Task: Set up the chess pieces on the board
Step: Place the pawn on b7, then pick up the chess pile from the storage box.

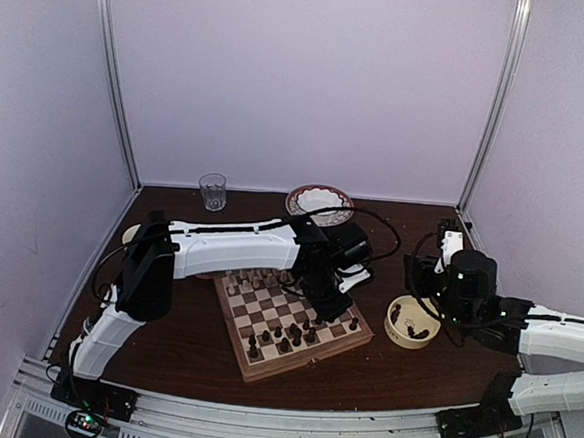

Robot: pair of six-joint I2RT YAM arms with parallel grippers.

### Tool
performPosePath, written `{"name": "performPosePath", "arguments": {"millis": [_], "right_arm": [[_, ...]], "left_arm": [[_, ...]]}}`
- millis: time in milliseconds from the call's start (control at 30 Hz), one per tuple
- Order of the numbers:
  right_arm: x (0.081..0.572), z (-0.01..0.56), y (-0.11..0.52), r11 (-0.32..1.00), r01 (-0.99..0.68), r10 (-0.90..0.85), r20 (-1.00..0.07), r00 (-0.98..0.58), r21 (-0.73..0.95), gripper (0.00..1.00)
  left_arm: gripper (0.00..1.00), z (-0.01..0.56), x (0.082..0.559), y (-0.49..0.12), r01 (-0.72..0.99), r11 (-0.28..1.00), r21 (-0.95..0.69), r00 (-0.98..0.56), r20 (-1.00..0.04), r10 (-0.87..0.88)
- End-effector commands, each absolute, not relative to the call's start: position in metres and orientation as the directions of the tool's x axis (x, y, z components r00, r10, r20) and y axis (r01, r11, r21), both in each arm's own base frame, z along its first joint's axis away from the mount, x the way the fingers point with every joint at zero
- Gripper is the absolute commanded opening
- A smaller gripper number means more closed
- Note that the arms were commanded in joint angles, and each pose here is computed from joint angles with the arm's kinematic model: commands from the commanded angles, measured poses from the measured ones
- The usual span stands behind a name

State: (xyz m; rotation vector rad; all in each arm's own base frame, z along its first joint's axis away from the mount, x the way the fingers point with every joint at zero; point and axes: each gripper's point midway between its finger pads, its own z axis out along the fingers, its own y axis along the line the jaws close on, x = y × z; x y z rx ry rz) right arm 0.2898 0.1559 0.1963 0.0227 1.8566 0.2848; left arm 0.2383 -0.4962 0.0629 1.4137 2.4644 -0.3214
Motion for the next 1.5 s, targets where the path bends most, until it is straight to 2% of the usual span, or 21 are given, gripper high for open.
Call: {"name": "performPosePath", "arguments": {"millis": [0, 100, 267, 467, 667, 733, 867, 967, 1067, 1133, 1267, 1467], "right_arm": [[0.293, 0.198, 0.159, 0.966, -0.135, 0.173, -0.937, -0.302, 0.222, 0.55], [0.293, 0.197, 0.16, 0.966, -0.138, 0.169, -0.936, -0.308, 0.22, 0.55], [0.293, 0.197, 0.161, 0.965, -0.143, 0.167, -0.936, -0.311, 0.219, 0.55], [0.289, 0.2, 0.159, 0.962, -0.151, 0.173, -0.936, -0.306, 0.227, 0.54], [0.289, 0.189, 0.158, 0.973, -0.132, 0.128, -0.917, -0.378, 0.19, 0.52], [0.288, 0.175, 0.154, 0.985, -0.09, 0.088, -0.887, -0.453, 0.144, 0.54], [0.282, 0.151, 0.136, 0.995, 0.012, 0.084, -0.801, -0.592, 0.095, 0.51], [0.272, 0.131, 0.144, 0.986, 0.001, 0.123, -0.72, -0.683, 0.167, 0.48], [0.267, 0.109, 0.154, 0.971, 0.032, 0.178, -0.627, -0.759, 0.237, 0.47], [0.265, 0.096, 0.163, 0.963, 0.052, 0.197, -0.556, -0.808, 0.265, 0.46], [0.272, 0.083, 0.163, 0.964, 0.127, 0.231, -0.495, -0.838, 0.235, 0.42], [0.278, 0.068, 0.161, 0.931, 0.221, 0.336, -0.451, -0.826, 0.29, 0.37]], "left_arm": [[0.21, 0.069, 0.237, -0.502, 0.876, 0.48, -0.046, -0.462, -0.363, 0.809], [0.34, 0.07, 0.238, -0.503, 0.876, 0.481, -0.046, -0.462, -0.368, 0.807], [0.44, 0.082, 0.241, -0.509, 0.877, 0.478, -0.05, -0.456, -0.399, 0.795], [0.47, 0.137, 0.243, -0.51, 0.88, 0.473, -0.042, -0.43, -0.491, 0.758], [0.47, 0.202, 0.258, -0.468, 0.826, 0.554, 0.106, -0.393, -0.596, 0.7], [0.5, 0.21, 0.262, -0.449, 0.791, 0.593, 0.153, -0.378, -0.639, 0.67], [0.57, 0.22, 0.271, -0.405, 0.701, 0.682, 0.206, -0.363, -0.721, 0.59], [0.6, 0.23, 0.274, -0.38, 0.66, 0.732, 0.169, -0.351, -0.792, 0.499], [0.69, 0.22, 0.273, -0.361, 0.637, 0.757, 0.147, -0.326, -0.839, 0.436], [0.71, 0.211, 0.274, -0.355, 0.64, 0.759, 0.12, -0.316, -0.86, 0.402], [0.71, 0.189, 0.28, -0.34, 0.624, 0.779, 0.07, -0.327, -0.882, 0.341], [0.72, 0.186, 0.285, -0.327, 0.603, 0.797, 0.039, -0.336, -0.894, 0.298]]}}
